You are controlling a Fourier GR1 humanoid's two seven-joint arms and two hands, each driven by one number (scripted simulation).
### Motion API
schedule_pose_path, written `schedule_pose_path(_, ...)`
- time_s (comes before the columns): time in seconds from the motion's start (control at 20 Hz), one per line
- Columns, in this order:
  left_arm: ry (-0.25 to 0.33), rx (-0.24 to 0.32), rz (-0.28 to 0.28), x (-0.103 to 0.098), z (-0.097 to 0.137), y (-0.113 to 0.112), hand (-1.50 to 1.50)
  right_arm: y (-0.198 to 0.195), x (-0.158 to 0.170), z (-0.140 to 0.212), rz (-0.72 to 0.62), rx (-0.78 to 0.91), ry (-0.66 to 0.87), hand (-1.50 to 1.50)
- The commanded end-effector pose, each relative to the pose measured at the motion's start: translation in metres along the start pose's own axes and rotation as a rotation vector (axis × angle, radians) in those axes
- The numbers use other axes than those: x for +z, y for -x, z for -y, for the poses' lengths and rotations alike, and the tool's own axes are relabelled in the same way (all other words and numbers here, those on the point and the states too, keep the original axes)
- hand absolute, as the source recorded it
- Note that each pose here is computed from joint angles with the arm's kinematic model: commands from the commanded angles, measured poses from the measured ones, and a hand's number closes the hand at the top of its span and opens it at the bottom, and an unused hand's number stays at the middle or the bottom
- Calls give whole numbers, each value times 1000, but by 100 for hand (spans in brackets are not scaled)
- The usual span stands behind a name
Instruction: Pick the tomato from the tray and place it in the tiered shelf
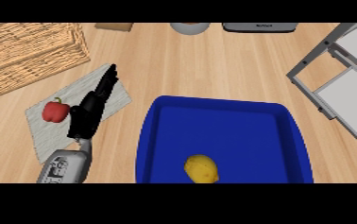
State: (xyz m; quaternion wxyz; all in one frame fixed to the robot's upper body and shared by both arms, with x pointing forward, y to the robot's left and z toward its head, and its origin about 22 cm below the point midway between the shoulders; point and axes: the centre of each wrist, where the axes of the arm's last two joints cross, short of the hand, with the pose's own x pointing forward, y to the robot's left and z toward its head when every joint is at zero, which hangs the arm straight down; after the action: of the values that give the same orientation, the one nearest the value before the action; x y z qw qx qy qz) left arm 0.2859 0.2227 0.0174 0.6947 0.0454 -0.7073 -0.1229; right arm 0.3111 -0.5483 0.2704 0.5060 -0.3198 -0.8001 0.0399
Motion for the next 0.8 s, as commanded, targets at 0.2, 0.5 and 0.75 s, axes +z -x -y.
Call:
schedule_pose_path(0.2, -8, 5, 3, 0, -3, -1, 0, -28, -11, 33, -28, -280, 121, -150)
schedule_pose_path(0.5, 11, 8, 3, 13, 0, 3, 0, -61, 14, 118, -181, -276, 289, -150)
schedule_pose_path(0.75, -17, 5, 2, 2, 5, 9, 0, -50, 51, 156, -315, -214, 228, -150)
